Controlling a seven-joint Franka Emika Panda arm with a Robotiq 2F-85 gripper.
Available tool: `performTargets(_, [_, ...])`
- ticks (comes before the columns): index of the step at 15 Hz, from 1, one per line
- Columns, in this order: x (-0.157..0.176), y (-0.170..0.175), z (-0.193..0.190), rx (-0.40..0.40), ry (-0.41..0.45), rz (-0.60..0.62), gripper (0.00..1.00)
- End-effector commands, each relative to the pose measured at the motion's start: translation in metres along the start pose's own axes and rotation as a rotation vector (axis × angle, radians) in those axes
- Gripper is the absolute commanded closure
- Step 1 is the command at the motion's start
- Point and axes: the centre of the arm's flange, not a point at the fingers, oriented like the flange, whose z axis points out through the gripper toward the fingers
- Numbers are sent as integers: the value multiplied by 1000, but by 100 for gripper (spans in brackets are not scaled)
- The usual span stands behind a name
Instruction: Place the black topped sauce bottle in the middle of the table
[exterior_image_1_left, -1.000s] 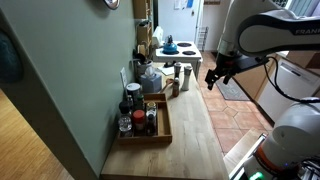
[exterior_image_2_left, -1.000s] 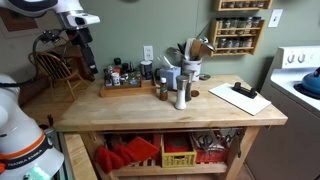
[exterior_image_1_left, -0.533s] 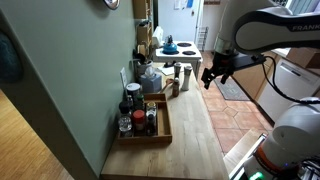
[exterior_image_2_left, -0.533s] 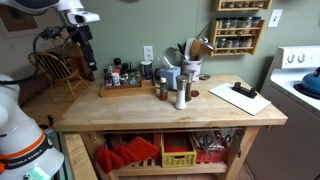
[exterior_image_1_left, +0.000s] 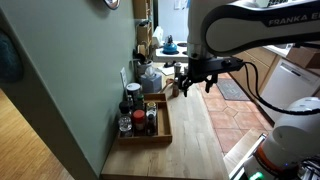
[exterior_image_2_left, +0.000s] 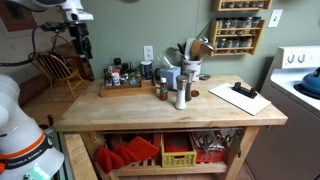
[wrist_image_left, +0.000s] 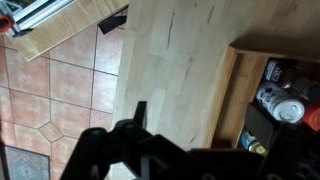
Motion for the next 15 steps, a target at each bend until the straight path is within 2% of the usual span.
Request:
performTargets(1, [-11, -55, -6, 22, -60, 149, 0])
performTargets(5, [-18, -105, -5, 62, -122, 159, 0])
performTargets(8, [-13, -137, -2, 103, -66, 126, 0])
performTargets(9, [-20, -106, -7, 97, -64, 134, 0])
performTargets(12, [-15, -125, -1, 108, -78, 120, 0])
performTargets(15, [-14, -128, -1, 109, -83, 118, 0])
